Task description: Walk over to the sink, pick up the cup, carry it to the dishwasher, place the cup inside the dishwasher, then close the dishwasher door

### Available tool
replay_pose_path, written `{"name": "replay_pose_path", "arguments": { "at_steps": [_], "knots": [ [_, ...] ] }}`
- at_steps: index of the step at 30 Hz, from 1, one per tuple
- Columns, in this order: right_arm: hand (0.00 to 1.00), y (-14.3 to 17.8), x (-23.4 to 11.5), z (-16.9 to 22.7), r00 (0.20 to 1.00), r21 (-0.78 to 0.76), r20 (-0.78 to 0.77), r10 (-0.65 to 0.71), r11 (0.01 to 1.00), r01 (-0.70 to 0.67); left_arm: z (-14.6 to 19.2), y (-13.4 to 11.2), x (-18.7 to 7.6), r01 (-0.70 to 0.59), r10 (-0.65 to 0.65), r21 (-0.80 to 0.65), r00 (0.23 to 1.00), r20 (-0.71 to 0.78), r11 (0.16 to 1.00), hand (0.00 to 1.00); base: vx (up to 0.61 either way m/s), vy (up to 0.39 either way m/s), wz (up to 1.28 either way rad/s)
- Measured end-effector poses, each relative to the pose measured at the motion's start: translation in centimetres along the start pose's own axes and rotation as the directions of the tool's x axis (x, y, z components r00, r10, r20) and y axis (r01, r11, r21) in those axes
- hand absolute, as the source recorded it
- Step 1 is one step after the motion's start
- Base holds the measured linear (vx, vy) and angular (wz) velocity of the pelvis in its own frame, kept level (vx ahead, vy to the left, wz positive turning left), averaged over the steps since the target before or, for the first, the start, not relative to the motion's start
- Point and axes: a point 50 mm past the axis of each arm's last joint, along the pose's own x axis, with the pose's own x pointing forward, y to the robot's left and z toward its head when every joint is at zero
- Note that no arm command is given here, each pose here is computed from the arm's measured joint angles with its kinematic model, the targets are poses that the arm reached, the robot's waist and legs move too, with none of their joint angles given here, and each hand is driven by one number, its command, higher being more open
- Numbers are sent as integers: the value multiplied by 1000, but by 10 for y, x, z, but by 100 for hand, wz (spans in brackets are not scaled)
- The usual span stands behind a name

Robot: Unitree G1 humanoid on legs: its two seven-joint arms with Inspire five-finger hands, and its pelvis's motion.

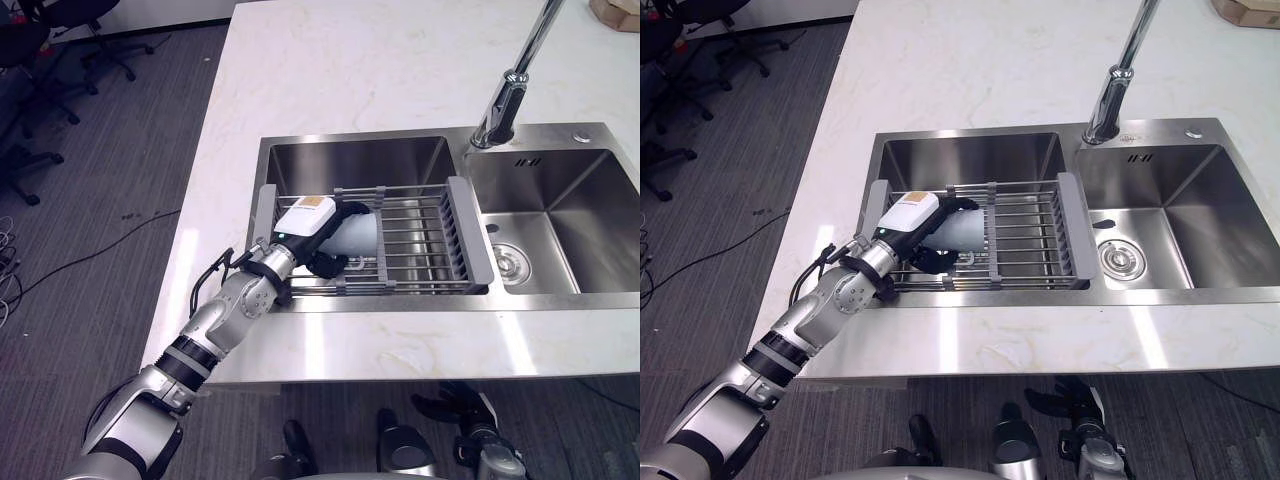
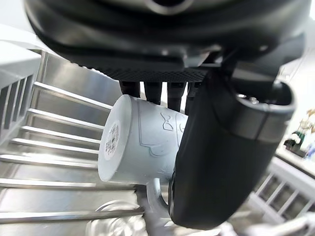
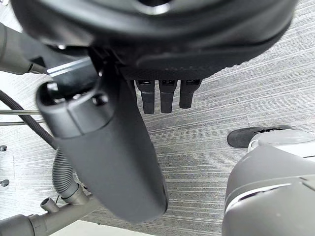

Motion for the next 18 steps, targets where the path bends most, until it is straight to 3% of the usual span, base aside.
{"name": "replay_pose_path", "arguments": {
  "at_steps": [4,6,11,18],
  "knots": [
    [90,0,-2,-4,1000,9,-12,-9,1000,9,21,7,-10,-150,158,-194,987,27,969,30,0,0,0],
    [90,1,-3,-8,1000,36,-19,-21,999,21,35,10,-21,-253,278,-377,961,12,891,30,0,0,0],
    [90,-2,-7,-16,998,56,-41,-39,998,42,43,9,-42,-336,390,-682,917,-80,649,30,-11,14,-13],
    [90,-2,-10,-18,998,62,-40,-56,996,58,52,10,-56,-368,443,-789,886,-138,491,30,27,35,-31]
  ]
}}
